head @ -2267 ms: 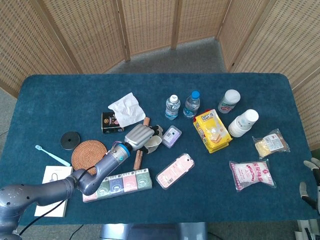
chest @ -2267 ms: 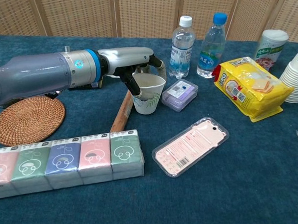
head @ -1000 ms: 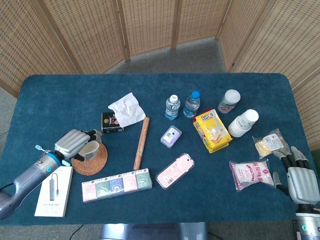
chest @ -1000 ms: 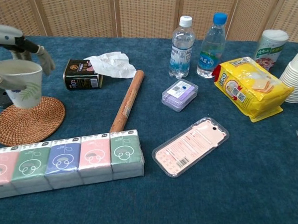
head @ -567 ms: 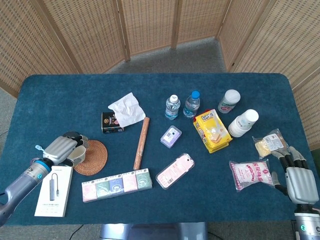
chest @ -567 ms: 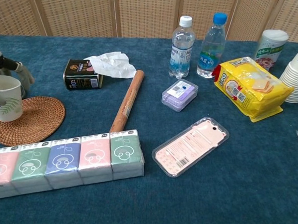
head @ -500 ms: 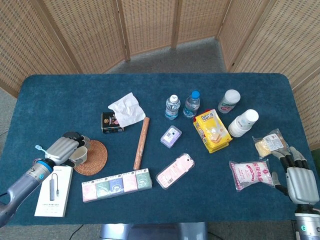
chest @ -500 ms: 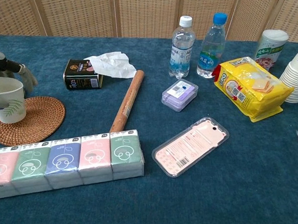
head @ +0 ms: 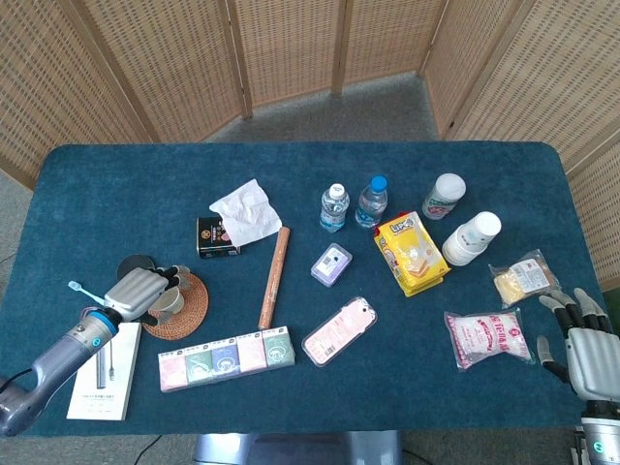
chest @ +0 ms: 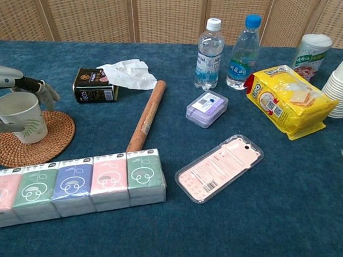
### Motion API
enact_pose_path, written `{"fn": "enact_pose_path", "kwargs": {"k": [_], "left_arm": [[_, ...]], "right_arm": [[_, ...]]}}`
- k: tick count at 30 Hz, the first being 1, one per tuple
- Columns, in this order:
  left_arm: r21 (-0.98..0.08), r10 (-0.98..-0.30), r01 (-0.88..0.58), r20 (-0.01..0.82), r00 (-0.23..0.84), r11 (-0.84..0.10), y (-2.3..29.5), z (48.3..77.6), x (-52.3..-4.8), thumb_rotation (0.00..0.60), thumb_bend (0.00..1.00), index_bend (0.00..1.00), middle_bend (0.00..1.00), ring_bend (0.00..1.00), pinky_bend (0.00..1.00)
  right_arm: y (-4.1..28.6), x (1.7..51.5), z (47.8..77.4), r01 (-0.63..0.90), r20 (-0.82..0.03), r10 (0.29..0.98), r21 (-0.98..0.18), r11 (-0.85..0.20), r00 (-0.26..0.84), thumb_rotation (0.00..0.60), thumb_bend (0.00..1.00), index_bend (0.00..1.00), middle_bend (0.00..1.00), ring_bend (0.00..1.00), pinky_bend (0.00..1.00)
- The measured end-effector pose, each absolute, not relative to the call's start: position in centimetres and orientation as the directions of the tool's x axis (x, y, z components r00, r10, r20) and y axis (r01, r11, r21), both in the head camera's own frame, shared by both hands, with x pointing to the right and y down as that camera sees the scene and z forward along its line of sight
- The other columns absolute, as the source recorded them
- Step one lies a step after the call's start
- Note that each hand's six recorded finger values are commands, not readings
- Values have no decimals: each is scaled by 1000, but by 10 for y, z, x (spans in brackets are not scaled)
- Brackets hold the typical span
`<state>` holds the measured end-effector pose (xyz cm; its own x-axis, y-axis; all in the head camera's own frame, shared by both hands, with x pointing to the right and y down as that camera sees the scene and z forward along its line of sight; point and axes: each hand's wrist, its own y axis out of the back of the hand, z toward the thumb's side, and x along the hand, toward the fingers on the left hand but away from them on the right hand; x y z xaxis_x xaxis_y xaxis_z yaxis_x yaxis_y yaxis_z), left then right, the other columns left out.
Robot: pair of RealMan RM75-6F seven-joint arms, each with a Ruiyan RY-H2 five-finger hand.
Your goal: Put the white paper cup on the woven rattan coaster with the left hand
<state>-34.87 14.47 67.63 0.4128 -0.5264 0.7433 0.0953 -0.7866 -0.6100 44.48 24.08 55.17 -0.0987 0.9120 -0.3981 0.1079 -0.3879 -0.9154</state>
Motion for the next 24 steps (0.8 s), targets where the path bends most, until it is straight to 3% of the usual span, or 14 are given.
{"fn": "enact_pose_path", "kwargs": {"k": [2, 4, 6, 10, 14, 17, 20, 24], "left_arm": [[-595, -511, 105, 757, 407, -797, 147, 677, -350, 600, 390, 64, 19, 32, 187], [-571, -487, 121, 777, 398, -812, 150, 678, -352, 600, 391, 4, 0, 0, 86], [-546, -463, 131, 796, 390, -828, 153, 676, -353, 600, 391, 0, 0, 0, 10], [-546, -468, 115, 794, 388, -830, 150, 667, -354, 587, 391, 0, 0, 0, 0], [-592, -530, 47, 752, 391, -805, 138, 648, -357, 587, 391, 0, 0, 0, 0], [-640, -592, -2, 710, 380, -769, 128, 629, -366, 585, 392, 0, 0, 0, 0], [-696, -664, -52, 657, 356, -716, 119, 609, -377, 584, 392, 0, 0, 0, 0], [-771, -766, -120, 576, 286, -625, 118, 578, -404, 590, 392, 0, 0, 0, 0]], "right_arm": [[241, 445, 552, 107, -399, 912, -915, -389, -97, 600, 509, 205, 186, 16, 150], [240, 444, 552, 105, -398, 912, -916, -388, -95, 600, 511, 202, 186, 16, 150], [239, 444, 552, 107, -396, 913, -916, -387, -92, 600, 510, 201, 186, 16, 149], [238, 443, 552, 108, -393, 916, -917, -383, -86, 600, 509, 198, 184, 16, 150], [237, 443, 551, 114, -385, 919, -920, -375, -83, 600, 511, 192, 173, 15, 148], [234, 446, 548, 121, -366, 927, -927, -355, -85, 600, 511, 179, 144, 2, 81], [229, 448, 545, 112, -342, 936, -937, -332, -82, 600, 510, 168, 93, 0, 3], [222, 447, 542, 85, -308, 949, -950, -302, -69, 600, 510, 162, 52, 0, 0]]}}
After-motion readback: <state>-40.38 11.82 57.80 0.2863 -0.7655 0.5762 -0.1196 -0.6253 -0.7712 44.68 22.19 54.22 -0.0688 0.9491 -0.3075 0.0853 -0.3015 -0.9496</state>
